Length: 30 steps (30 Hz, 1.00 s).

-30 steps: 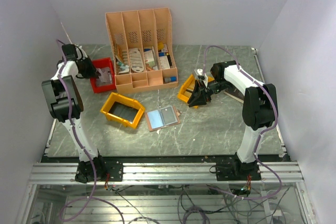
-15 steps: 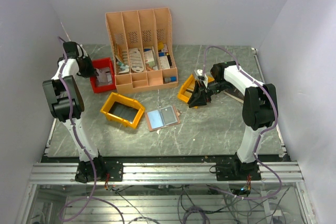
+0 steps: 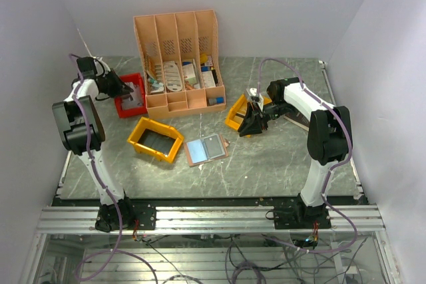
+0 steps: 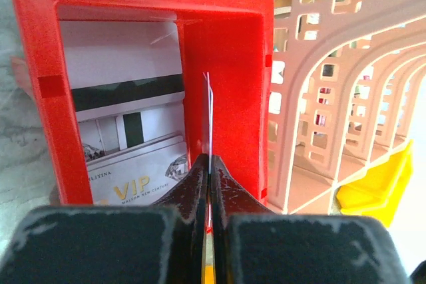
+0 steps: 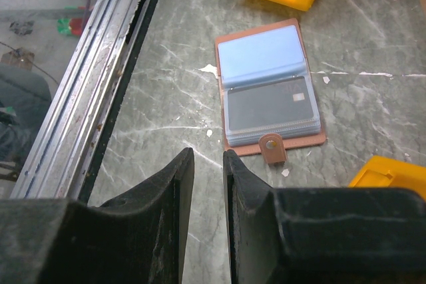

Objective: Put the credit cards into the card holder
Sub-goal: Pick up the credit card from the storage box.

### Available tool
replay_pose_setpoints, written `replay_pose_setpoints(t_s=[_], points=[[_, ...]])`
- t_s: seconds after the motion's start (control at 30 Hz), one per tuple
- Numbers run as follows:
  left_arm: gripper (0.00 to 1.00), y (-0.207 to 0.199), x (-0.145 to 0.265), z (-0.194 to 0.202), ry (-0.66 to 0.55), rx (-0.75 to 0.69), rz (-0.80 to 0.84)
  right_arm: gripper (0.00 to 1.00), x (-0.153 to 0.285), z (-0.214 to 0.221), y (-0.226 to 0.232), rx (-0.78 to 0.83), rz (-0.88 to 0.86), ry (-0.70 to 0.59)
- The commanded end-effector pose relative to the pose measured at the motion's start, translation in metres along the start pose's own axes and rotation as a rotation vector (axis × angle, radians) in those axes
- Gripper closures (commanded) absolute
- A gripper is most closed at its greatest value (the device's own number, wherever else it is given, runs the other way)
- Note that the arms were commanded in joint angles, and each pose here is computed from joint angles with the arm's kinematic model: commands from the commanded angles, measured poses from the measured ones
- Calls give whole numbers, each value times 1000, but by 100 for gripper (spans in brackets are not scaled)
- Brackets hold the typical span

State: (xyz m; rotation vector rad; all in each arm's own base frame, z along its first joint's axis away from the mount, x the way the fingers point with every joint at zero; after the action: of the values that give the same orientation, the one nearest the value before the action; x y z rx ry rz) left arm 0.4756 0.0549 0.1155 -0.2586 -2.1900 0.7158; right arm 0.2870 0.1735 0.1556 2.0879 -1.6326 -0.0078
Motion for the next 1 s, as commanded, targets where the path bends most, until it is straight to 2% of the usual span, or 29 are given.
replay_pose_setpoints(t_s=[0.0,0.2,0.5,0.77,0.97], points=[[93,-10,1,-4,-28,32,130,75,4,-9,6,27,12,-17],[93,6,1,1,-2,18,2,75,4,-8,6,24,11,-18],[93,38,10,11,89,-55,-321,75,4,-8,5,21,10,-21],[93,36,15,7,119,-173,-529,75,4,-7,5,20,10,-22],[93,28,11,8,147,-258,-626,75,4,-8,6,24,11,-20]])
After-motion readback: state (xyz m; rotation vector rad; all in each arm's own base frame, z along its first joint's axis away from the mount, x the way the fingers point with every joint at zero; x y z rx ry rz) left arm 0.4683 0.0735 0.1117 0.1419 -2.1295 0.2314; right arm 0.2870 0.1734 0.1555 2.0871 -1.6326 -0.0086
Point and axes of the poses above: each gripper's point midway between its finger pads, its own x axis back along the fingers, its own y axis along the line the jaws close on, z = x × y, the point moved 5 cm from there along x, back along the fingers, and after that the axes turned 8 degrees about -x, right-handed, at the moved point
